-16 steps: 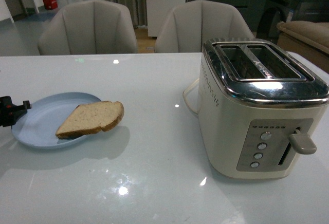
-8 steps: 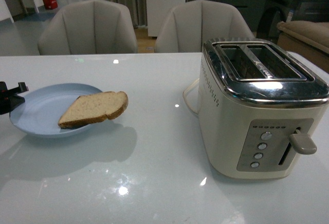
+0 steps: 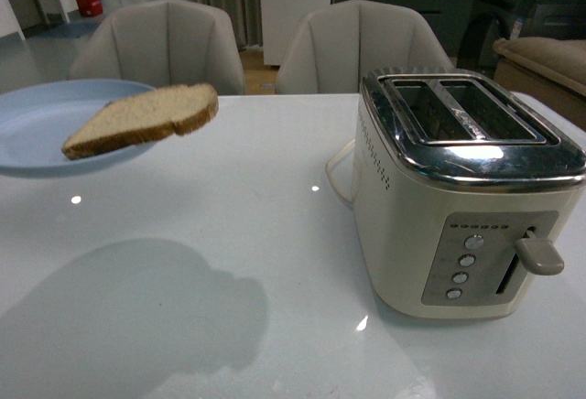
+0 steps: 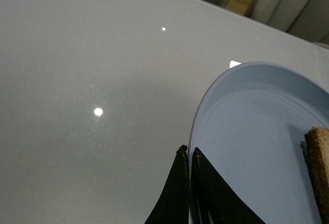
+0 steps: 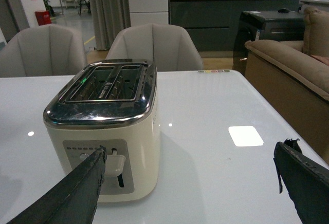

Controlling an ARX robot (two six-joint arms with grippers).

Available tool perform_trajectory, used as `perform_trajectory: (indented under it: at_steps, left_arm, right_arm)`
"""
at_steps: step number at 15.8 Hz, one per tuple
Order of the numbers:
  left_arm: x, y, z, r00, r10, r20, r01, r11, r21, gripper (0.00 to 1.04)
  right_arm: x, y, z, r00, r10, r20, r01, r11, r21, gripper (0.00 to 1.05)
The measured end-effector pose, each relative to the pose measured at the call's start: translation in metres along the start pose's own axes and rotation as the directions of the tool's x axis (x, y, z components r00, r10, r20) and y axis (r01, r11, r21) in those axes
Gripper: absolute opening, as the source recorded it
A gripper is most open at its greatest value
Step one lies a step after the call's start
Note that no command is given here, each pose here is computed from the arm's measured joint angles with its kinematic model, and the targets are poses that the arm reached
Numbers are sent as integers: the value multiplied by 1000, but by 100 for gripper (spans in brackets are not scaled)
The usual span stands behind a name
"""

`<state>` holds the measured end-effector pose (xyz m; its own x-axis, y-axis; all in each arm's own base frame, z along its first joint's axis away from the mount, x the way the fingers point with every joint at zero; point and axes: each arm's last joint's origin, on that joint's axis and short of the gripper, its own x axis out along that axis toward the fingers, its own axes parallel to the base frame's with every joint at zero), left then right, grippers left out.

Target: Left arm holds plate, right arm toasts bread

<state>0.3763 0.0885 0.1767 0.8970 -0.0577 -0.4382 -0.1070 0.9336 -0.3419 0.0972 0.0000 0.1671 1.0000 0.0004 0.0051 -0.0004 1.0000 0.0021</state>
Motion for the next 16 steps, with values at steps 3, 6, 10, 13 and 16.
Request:
perform_trajectory:
  at_steps: [3,6,10,13,16]
  left_arm:
    - [-39,-25,20,1000,-10,7,10,1000,-21,2]
    - [-69,-63,28,999,-53,-6,53,998,-26,2]
    - [-95,-109,26,992,-122,6,122,992,9,2]
    - [-101,-135,13,983,-176,-47,177,984,20,2]
    - [-101,-139,2,978,-194,-80,190,981,-50,2]
  right_arm:
    - [0,0,0,1000,0,0,0,1000,0,98]
    - [0,0,0,1000,0,0,0,1000,0,98]
    - [0,0,0,1000,0,0,0,1000,0,98]
    - [0,0,0,1000,0,0,0,1000,0,98]
    - [0,0,0,1000,0,0,0,1000,0,98]
